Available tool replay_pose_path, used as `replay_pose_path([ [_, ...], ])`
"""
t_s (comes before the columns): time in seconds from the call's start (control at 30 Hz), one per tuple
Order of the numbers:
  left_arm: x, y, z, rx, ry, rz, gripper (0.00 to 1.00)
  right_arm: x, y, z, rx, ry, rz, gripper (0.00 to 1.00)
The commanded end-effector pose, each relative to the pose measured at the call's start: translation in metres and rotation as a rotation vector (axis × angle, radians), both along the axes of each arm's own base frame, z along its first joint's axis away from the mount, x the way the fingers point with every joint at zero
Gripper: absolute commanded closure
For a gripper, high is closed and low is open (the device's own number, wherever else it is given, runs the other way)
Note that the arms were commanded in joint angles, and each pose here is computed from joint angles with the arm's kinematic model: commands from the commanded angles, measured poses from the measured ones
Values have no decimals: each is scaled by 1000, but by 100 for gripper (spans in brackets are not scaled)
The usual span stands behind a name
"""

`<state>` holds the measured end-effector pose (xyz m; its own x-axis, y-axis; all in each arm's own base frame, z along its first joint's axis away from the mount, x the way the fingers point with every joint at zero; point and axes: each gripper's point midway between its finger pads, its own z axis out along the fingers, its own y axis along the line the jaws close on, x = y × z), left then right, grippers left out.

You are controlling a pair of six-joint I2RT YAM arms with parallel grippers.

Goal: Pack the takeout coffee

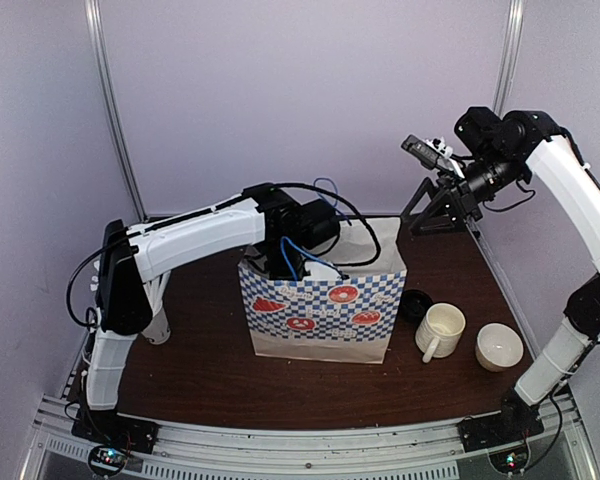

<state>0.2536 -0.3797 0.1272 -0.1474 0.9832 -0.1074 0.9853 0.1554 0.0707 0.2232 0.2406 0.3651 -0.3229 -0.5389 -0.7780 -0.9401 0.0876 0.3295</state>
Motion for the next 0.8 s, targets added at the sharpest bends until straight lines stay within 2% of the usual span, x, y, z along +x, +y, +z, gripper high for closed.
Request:
replay_pose_path([
  [0.0, 8, 6, -42, 97, -5, 50, 48, 3, -3, 8, -2, -44, -37, 30],
  [0.23, 10, 5, -38, 107, -8, 50, 48, 6, -3, 8, -9, -45, -47, 30],
  [0.3, 9, 7, -33, 100, -10, 52, 45, 6, -3, 7, -11, -46, -48, 30],
  [0.57, 9, 7, -1, 43, -42, 73, 23, 6, -6, 5, -28, -50, -60, 30],
  [0.73, 6, 1, 24, -40, -62, 74, 3, 4, -10, 4, -45, -72, -72, 29],
  [0.77, 6, 0, 30, -55, -66, 71, 2, 4, -10, 4, -45, -71, -72, 29],
])
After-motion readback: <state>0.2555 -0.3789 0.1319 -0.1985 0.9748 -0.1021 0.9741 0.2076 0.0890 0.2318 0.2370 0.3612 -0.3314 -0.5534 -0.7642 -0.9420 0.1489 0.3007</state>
